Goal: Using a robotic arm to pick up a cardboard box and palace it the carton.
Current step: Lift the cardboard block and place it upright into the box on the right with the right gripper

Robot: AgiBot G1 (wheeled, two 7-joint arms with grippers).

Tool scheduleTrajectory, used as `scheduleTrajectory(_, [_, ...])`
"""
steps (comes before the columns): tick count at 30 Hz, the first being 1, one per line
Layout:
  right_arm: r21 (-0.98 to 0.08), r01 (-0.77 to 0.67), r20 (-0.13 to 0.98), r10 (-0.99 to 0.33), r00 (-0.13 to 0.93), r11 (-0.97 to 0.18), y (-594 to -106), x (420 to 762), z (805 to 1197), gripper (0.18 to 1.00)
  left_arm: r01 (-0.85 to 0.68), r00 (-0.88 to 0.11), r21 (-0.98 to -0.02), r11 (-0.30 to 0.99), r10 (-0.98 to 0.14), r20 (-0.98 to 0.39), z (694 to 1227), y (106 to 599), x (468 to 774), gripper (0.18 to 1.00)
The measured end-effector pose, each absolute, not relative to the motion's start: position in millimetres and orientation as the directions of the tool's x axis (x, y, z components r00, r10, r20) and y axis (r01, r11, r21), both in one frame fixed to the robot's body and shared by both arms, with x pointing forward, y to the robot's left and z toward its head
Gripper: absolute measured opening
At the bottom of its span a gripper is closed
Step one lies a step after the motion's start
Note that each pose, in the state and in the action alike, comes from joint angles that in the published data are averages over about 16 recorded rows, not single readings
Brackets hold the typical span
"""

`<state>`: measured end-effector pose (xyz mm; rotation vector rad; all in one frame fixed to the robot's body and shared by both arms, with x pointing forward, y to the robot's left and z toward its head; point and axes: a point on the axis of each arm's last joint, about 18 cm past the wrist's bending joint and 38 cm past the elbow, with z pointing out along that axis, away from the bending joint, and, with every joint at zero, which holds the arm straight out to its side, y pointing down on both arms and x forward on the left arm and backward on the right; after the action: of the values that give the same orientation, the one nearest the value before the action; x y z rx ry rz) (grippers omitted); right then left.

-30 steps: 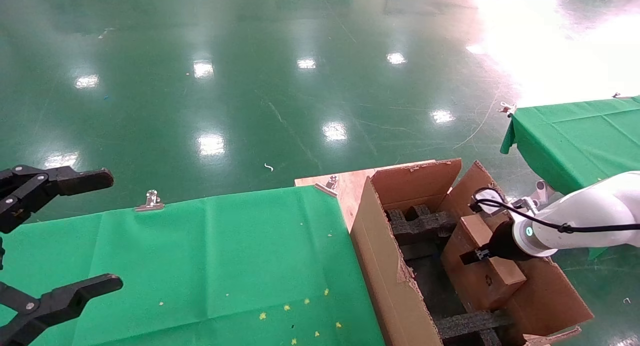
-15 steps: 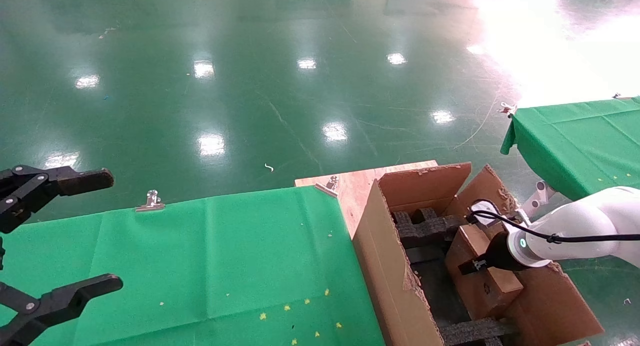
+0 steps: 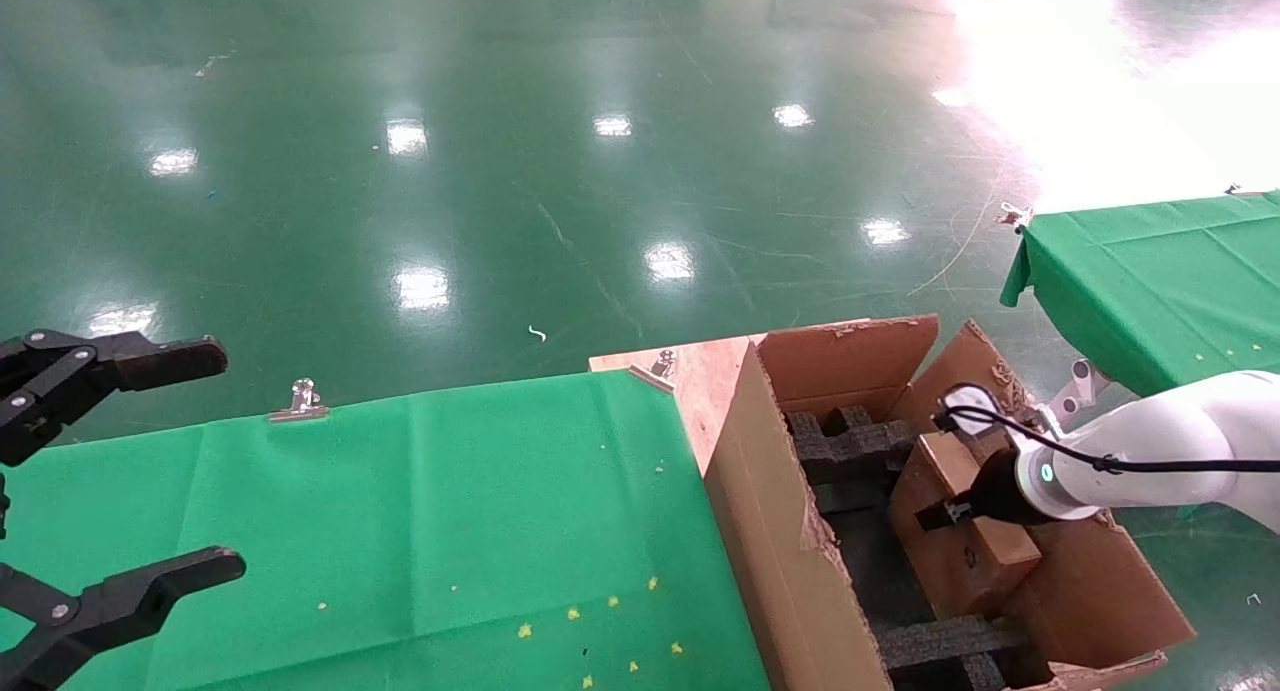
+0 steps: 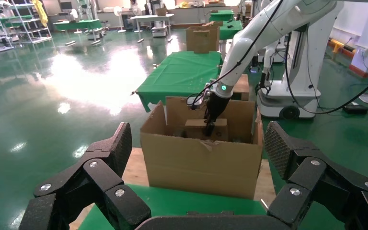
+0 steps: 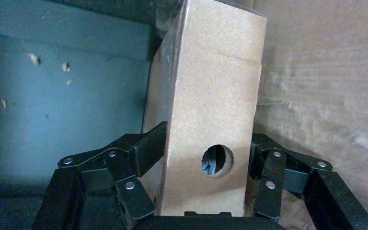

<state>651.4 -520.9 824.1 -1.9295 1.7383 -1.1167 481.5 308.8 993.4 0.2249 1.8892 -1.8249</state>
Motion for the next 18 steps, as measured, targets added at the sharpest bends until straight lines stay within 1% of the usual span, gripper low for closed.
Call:
scheduleTrajectory(4, [-0.707, -0.674, 0.337, -0.94, -0.054, -0.215, -523.5, 654.5, 832.6, 0.37, 0.45, -0.861, -0.889, 0.088, -0.22, -0.458, 993.4, 308.8, 481.5, 1.001])
scheduleTrajectory(9, [-0.718, -0.661, 0.336, -0.94, -0.057, -0.217, -523.9, 655.1, 833.5, 0.369, 0.45, -0.861, -0.889, 0.088, -0.22, -0.458, 993.4, 308.8, 481.5, 1.001])
scheduleTrajectory(18, [-0.694, -0.685, 0.338, -0.941, -0.037, -0.222, -521.3, 648.8, 811.6, 0.369, 0.45, -0.861, -0.889, 0.088, -0.22, -0.458, 993.4, 308.8, 481.5, 1.001])
